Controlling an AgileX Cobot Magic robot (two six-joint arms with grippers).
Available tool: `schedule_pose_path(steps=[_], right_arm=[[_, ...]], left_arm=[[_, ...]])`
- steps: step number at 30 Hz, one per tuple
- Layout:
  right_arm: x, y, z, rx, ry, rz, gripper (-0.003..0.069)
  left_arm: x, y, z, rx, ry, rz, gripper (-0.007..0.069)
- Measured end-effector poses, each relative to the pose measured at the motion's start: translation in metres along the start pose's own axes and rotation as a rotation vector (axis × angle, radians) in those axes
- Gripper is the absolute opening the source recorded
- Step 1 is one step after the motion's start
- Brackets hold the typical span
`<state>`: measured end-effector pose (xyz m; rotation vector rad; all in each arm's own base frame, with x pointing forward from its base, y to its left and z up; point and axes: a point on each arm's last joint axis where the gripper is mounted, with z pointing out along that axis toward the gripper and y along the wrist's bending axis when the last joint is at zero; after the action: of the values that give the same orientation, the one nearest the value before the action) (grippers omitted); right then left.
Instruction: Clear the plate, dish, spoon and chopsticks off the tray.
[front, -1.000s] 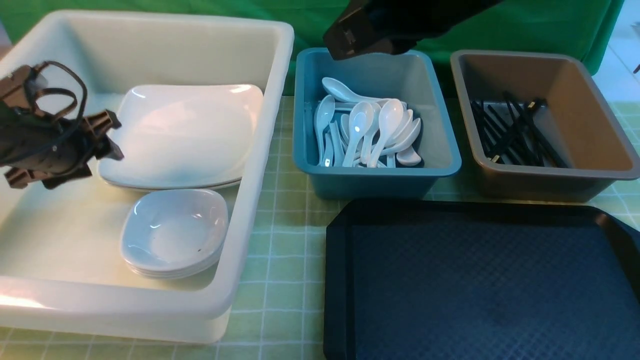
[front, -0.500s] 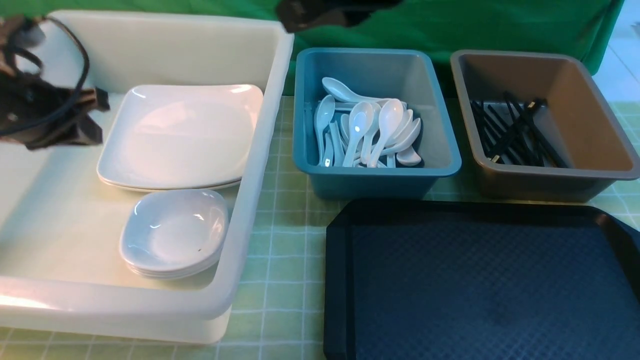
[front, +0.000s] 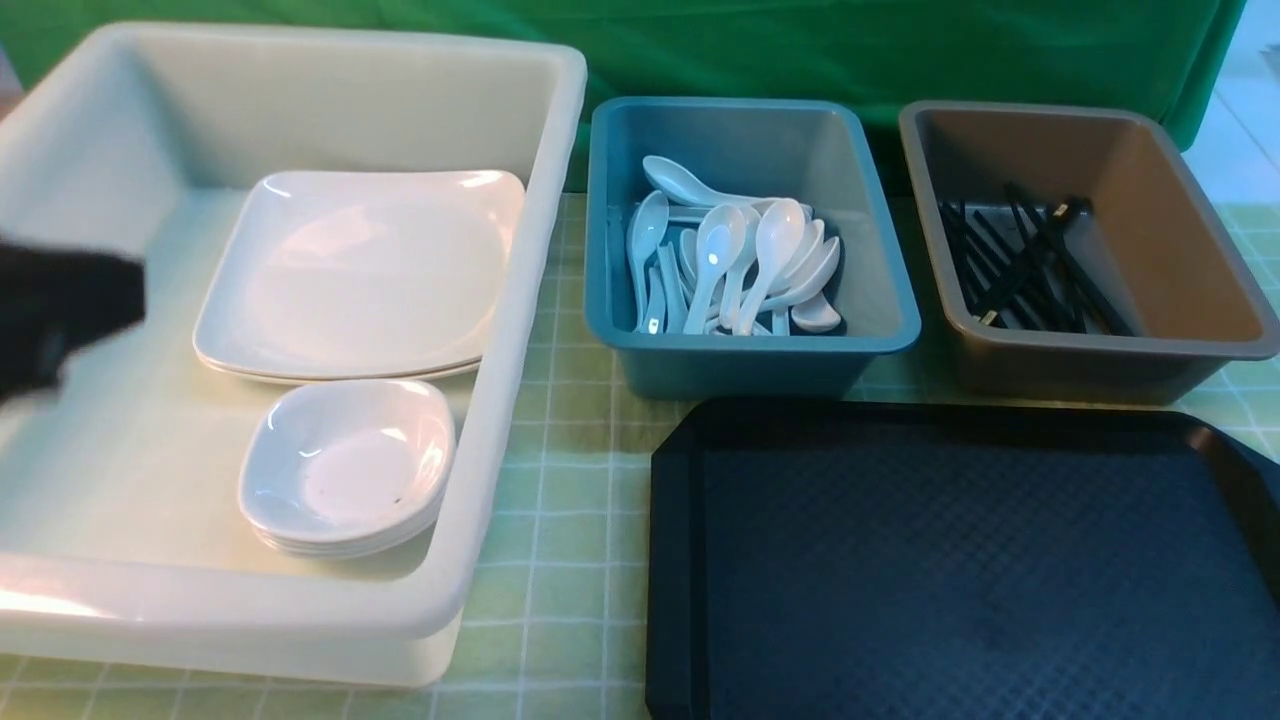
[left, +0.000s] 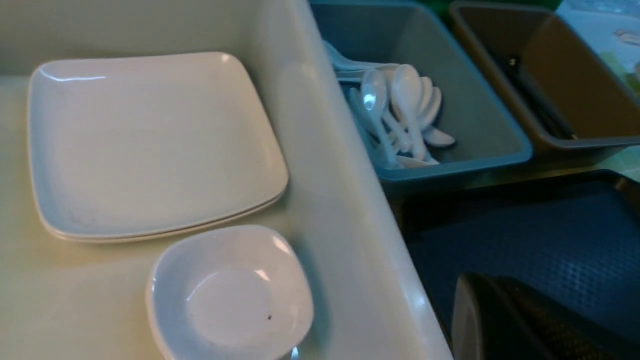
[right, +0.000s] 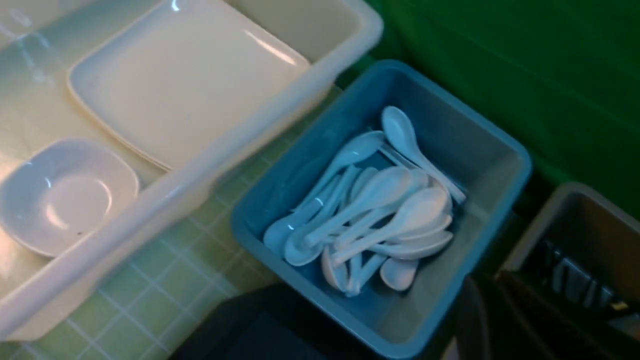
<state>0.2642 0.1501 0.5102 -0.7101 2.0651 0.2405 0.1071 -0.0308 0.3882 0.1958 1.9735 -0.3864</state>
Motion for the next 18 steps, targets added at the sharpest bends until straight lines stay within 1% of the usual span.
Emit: schedule_pose_path(steps=[1,2,4,5,6,7,8,9,10,11,12,13,15,18], right_arm=[[0.004,-0.002,-0.003,0.009,-0.004,0.006,0.0008],[0.012,-0.005,-0.026,0.035,-0.064,0.017,0.0008],[0.035,-0.005,-0.052,0.071,-0.154,0.03,0.0008],[0.037,-0.006,-0.048,0.072,-0.152,0.033,0.0008],[0.056,-0.004,-0.064,0.098,-0.239,0.044,0.0008],[0.075,0.0,-0.081,0.121,-0.366,0.047,0.0008],[0.085,0.002,-0.089,0.131,-0.461,0.055,0.001],[0.093,0.003,-0.085,0.136,-0.454,0.057,0.001],[0.115,0.008,-0.101,0.142,-0.587,0.067,0.001],[0.137,0.012,-0.102,0.151,-0.698,0.071,0.001],[0.155,0.016,-0.113,0.161,-0.818,0.073,0.001],[0.16,0.017,-0.112,0.161,-0.812,0.073,0.001],[0.206,0.025,-0.118,0.17,-1.01,0.082,0.001],[0.247,0.032,-0.117,0.177,-1.17,0.084,0.0015]], left_arm=[[0.005,-0.003,-0.006,0.003,-0.015,0.006,-0.0019],[0.016,-0.007,-0.016,0.009,-0.045,0.012,-0.0019],[0.039,-0.014,-0.031,0.017,-0.086,0.027,-0.0019],[0.041,-0.015,-0.032,0.018,-0.089,0.028,-0.0019],[0.055,-0.017,-0.038,0.018,-0.108,0.039,-0.0019],[0.064,-0.017,-0.041,0.011,-0.123,0.044,-0.0019],[0.071,-0.018,-0.044,0.002,-0.146,0.046,-0.0019],[0.073,-0.018,-0.046,0.0,-0.159,0.046,-0.0019],[0.081,-0.017,-0.048,-0.019,-0.189,0.049,-0.0019],[0.085,-0.017,-0.051,-0.034,-0.226,0.053,-0.0019],[0.089,-0.015,-0.051,-0.05,-0.254,0.055,-0.0019],[0.09,-0.014,-0.051,-0.056,-0.259,0.057,-0.0019],[0.097,-0.011,-0.05,-0.08,-0.296,0.059,-0.0019],[0.102,-0.008,-0.044,-0.086,-0.284,0.05,-0.0018]])
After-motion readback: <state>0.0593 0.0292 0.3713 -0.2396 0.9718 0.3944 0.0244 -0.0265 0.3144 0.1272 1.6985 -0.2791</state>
